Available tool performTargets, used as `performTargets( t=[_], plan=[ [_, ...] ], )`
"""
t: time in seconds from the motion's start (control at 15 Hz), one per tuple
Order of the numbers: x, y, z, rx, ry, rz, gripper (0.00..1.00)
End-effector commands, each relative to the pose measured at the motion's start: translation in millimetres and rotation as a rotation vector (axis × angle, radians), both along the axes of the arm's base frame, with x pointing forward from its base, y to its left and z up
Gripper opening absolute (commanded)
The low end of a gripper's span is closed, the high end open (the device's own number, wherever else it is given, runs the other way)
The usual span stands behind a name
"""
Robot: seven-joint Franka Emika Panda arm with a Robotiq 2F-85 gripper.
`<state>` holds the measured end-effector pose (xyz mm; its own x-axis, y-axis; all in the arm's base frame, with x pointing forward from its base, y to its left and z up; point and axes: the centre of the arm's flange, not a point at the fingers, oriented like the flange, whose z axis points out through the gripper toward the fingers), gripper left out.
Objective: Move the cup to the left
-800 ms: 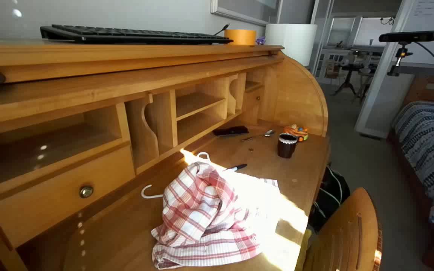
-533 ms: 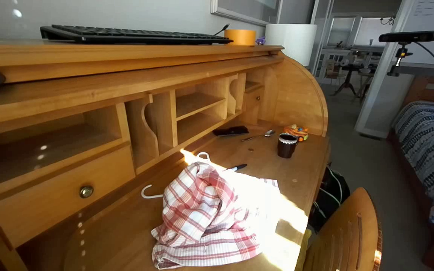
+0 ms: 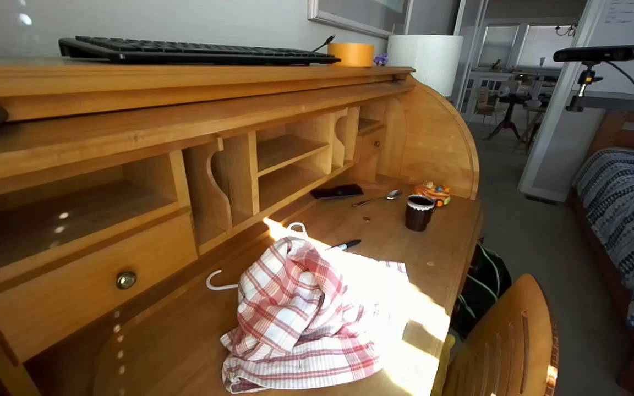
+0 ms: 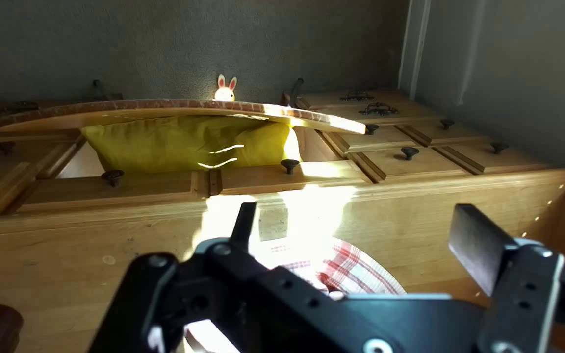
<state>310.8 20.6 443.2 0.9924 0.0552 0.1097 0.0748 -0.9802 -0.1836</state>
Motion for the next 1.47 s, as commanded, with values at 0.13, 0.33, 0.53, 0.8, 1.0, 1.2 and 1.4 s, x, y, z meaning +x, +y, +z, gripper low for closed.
performTargets(
  t=[0.13,0.33,0.53,0.8,1.0,1.2,1.4],
  plan=[
    [28,-9,-13,-0.033,-0.069,-0.105,1.00],
    [56,-31,-26,-0.059,-0.110,-0.195,1.00],
    [78,-58,-43,-0.105,-0.134,-0.238,1.00],
    [108,-104,-60,-0.176,-0.146,-0.334,1.00],
    [126,-144,-74,-0.207,-0.135,-0.288,1.00],
    [147,-182,-83,-0.236,-0.134,-0.189,1.00],
    [168,-212,-88,-0.271,-0.131,-0.041,1.00]
  ],
)
